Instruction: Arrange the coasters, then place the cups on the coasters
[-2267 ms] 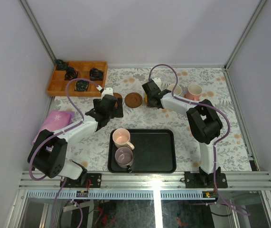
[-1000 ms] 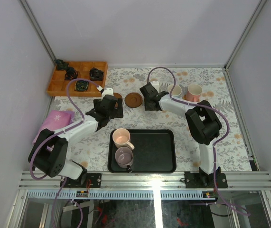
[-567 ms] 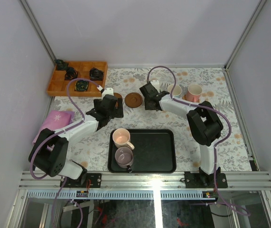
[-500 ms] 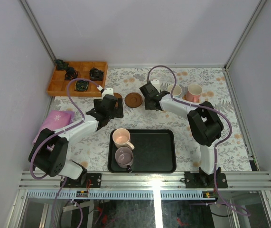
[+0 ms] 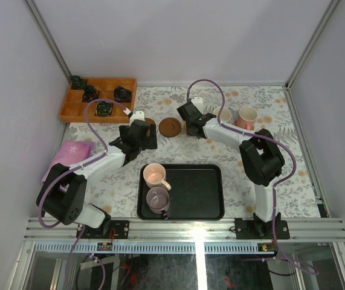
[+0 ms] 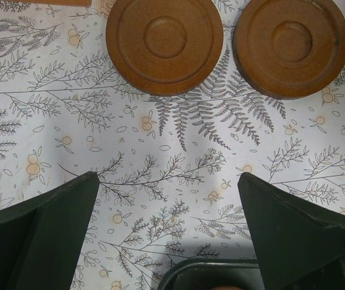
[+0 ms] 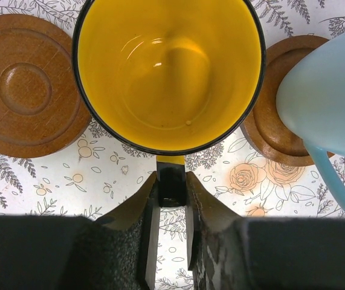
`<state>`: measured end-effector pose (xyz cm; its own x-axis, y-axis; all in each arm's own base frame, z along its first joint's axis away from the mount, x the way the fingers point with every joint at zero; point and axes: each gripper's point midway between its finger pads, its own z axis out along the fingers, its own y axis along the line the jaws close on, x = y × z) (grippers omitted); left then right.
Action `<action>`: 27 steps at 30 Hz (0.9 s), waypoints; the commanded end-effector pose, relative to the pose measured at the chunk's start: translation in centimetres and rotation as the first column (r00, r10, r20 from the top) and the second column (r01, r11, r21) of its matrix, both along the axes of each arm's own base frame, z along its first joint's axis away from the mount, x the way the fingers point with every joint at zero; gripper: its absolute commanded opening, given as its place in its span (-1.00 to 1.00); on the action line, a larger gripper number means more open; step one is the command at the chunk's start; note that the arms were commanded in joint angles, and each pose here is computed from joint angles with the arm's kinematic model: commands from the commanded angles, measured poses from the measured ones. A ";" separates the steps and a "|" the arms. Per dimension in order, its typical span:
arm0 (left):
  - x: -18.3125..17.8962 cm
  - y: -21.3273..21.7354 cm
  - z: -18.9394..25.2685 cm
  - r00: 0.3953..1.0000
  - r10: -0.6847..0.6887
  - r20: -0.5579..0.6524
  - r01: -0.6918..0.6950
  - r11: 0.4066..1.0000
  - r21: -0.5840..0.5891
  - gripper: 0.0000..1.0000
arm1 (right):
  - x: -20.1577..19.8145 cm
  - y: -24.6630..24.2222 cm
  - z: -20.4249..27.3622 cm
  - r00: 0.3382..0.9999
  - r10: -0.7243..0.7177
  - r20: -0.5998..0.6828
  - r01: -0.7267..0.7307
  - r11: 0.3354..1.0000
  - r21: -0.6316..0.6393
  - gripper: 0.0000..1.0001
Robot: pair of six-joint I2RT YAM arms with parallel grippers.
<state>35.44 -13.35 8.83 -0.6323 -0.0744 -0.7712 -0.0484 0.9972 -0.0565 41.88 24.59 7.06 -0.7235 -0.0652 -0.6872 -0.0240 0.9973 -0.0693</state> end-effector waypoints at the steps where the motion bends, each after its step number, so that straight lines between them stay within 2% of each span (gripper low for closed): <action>1: 0.8 0.1 0.7 0.999 0.018 0.028 -0.018 1.000 -0.007 1.00 | 1.1 0.5 2.5 0.997 -0.017 0.071 0.015 1.000 0.018 -0.81; 27: 0.4 0.4 0.7 0.999 0.021 0.030 -0.021 1.000 -0.003 1.00 | -1.5 0.7 1.8 1.000 -0.016 0.024 0.015 0.999 0.036 -0.86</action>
